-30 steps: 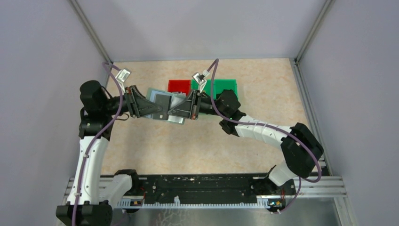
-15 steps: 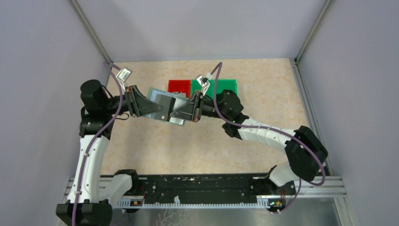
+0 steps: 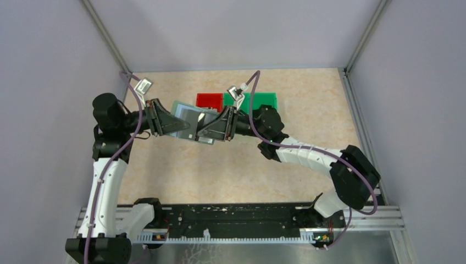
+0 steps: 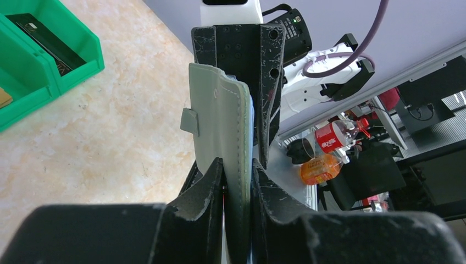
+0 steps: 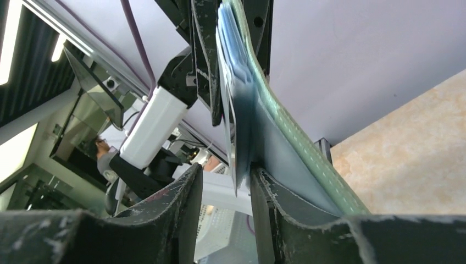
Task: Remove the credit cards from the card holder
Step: Remove the credit card from the card holder, then place the credit card in the storage box.
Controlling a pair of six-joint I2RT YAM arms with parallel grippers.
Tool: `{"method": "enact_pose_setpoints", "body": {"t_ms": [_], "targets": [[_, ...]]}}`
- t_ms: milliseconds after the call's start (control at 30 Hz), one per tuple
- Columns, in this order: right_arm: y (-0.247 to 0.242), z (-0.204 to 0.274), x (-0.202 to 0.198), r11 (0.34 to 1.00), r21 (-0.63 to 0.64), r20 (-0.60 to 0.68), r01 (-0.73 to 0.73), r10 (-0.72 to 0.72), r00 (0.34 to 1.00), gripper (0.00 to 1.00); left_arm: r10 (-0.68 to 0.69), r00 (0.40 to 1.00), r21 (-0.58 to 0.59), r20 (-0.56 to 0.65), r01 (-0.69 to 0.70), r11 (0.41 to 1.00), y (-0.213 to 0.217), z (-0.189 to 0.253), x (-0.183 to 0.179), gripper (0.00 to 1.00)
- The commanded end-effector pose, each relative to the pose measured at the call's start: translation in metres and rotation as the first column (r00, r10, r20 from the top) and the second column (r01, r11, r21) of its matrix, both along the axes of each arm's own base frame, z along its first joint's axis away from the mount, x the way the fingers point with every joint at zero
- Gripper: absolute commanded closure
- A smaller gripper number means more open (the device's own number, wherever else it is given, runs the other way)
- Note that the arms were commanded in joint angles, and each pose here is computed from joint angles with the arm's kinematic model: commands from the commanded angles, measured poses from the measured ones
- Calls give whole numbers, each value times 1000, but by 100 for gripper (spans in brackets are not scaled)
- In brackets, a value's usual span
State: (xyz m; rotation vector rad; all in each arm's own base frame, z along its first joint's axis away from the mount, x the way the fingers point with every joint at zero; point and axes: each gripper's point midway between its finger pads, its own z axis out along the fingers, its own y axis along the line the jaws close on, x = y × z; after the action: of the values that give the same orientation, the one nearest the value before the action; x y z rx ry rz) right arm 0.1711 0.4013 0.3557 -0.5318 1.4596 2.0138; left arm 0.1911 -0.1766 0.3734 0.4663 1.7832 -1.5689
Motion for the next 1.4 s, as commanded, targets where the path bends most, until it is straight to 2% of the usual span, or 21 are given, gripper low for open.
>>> {"method": "enact_pose_setpoints", "body": {"t_ms": [0,100,233,267,467,733,933,1067,1133,1200,1267,1367], "targets": [[6,33,2,996,91,41,-15,11,999,65,-44,997,-5,66,45,999,-2,15,-15,94],[8,36,3,994,104,40,-29,25,999,75,-50,997,-5,65,51,999,-2,14,-16,94],[3,38,2,992,118,39,-37,32,999,97,-56,996,-3,71,56,998,-2,14,-18,95],[-1,38,3,992,122,38,-36,31,999,100,-55,996,-2,73,55,998,-2,15,-17,95],[-31,39,9,990,138,43,-3,-3,999,100,-50,996,-3,79,50,999,-2,16,-16,94],[-50,22,12,998,62,40,21,-24,999,100,-43,995,-2,88,43,999,-2,19,-12,94],[-91,16,38,989,-15,34,148,-147,989,100,-3,993,23,118,0,1000,0,15,-3,94],[-125,10,61,960,-88,30,265,-263,964,100,50,988,56,146,-58,997,3,12,8,94],[-140,-12,86,919,-214,-20,331,-343,939,100,69,985,69,159,-81,994,4,11,12,94],[-151,-42,110,848,-362,-10,386,-418,909,100,81,982,77,174,-95,993,5,10,14,94],[-162,-72,134,748,-502,14,434,-495,869,100,92,977,82,191,-110,991,6,10,14,94],[-176,-104,165,608,-636,67,476,-571,818,100,97,974,87,203,-116,989,6,10,13,94]]}}
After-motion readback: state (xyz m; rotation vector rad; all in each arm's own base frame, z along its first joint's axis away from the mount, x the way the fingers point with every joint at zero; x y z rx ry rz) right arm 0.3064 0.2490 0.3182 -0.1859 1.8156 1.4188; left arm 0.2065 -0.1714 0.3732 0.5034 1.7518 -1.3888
